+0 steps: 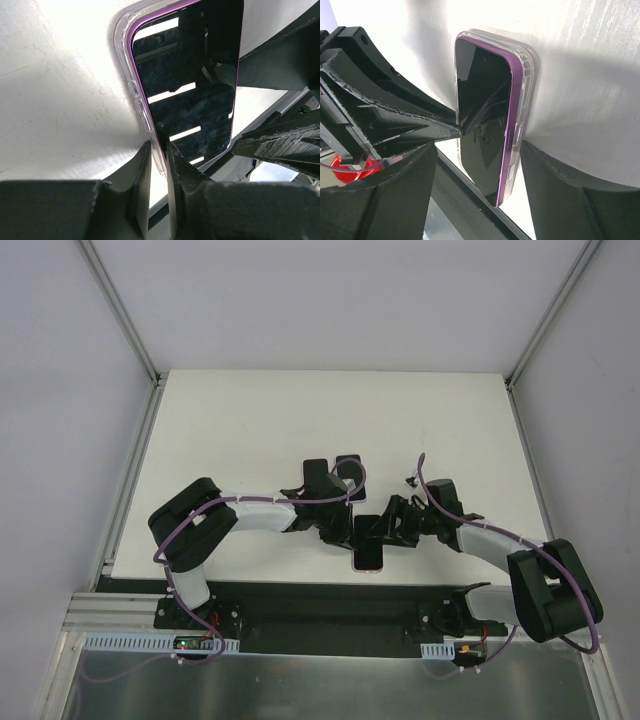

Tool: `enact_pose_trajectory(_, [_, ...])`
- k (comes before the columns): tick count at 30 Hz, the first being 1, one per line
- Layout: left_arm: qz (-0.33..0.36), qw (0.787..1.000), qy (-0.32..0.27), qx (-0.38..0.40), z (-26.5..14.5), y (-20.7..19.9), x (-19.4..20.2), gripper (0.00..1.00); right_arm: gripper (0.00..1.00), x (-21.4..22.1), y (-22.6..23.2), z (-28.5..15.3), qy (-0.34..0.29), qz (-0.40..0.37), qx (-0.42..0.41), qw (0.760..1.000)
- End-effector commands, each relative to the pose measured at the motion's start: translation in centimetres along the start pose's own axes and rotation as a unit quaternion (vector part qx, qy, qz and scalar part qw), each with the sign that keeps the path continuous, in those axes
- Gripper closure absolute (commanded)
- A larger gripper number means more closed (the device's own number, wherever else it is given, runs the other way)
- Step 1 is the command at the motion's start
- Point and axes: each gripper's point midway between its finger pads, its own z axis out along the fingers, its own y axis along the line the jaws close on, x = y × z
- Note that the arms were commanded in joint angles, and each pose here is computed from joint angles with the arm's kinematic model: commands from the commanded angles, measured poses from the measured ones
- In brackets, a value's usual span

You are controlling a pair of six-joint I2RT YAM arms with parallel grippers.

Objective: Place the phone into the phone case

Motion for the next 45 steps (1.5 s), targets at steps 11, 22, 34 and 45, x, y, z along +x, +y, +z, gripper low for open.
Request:
enact_pose_trajectory(11, [-0.016,1.0,0.009,0.025,0.3,-0.6,0.9,0.9,0.32,0.8,3.3,-0.6,0.023,0.021,-0.115,0.993])
enact_pose_trajectory(22, [-0.01,0.999,0.006,0.052,0.1,-1.4,0.9,0.89,0.4,0.9,3.8,-0.8,0.033,0.016,-0.146,0.989])
enact_pose_trajectory(34, [-0.007,0.999,0.004,0.045,0.1,-0.8,1.2,0.86,0.67,1.3,3.0,-0.6,0.04,0.022,-0.142,0.989])
enact_pose_trajectory(45, [-0.002,0.999,0.003,0.044,-0.1,-0.9,1.1,0.85,0.97,1.3,3.0,-0.5,0.052,0.036,-0.143,0.988])
